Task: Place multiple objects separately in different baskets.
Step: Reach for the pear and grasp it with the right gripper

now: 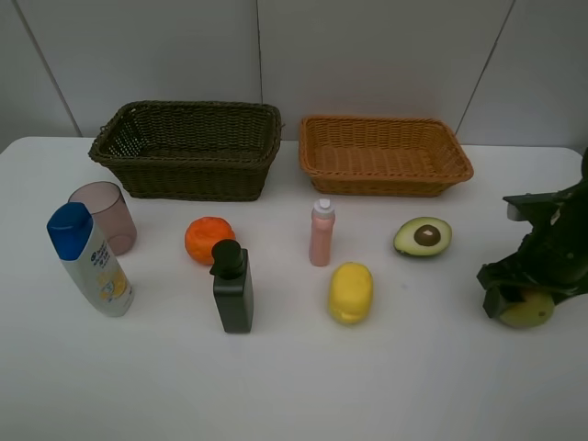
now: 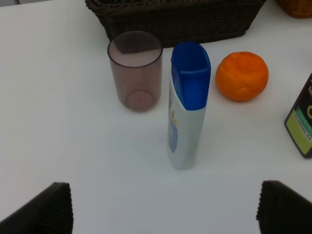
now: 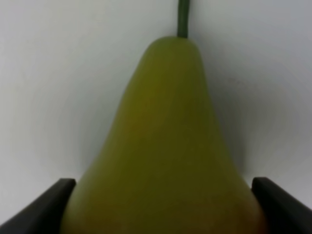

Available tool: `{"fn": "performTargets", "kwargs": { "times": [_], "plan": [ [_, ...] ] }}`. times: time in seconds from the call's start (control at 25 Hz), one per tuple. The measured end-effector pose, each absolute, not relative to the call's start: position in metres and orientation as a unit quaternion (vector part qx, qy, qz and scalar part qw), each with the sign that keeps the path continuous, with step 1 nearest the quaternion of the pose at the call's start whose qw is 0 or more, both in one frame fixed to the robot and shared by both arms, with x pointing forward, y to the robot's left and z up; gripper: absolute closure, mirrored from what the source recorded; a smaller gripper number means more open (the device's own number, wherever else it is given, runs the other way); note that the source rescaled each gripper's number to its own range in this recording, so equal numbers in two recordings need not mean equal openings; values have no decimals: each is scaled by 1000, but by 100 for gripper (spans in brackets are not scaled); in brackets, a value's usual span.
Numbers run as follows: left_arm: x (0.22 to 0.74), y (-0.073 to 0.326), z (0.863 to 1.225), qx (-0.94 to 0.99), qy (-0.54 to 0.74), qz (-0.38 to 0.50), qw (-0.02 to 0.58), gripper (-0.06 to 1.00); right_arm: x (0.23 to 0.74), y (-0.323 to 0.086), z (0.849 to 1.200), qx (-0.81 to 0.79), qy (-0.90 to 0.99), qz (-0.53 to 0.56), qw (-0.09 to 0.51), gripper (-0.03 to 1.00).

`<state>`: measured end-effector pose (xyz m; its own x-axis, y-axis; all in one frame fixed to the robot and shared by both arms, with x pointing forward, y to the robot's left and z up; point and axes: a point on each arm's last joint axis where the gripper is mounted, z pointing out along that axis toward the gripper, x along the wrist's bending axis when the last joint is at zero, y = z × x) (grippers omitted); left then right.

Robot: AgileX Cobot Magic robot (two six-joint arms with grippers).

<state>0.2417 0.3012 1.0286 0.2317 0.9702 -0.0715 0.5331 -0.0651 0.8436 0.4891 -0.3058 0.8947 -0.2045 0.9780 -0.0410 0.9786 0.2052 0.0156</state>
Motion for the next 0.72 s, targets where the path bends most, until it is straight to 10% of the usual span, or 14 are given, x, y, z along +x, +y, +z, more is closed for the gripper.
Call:
{"fn": "performTargets", "kwargs": {
  "times": [0.72],
  "plan": [
    [242, 301, 1029, 676, 556, 274, 398, -5, 491, -304, 908, 639, 768, 23, 44, 37]
  ]
}}
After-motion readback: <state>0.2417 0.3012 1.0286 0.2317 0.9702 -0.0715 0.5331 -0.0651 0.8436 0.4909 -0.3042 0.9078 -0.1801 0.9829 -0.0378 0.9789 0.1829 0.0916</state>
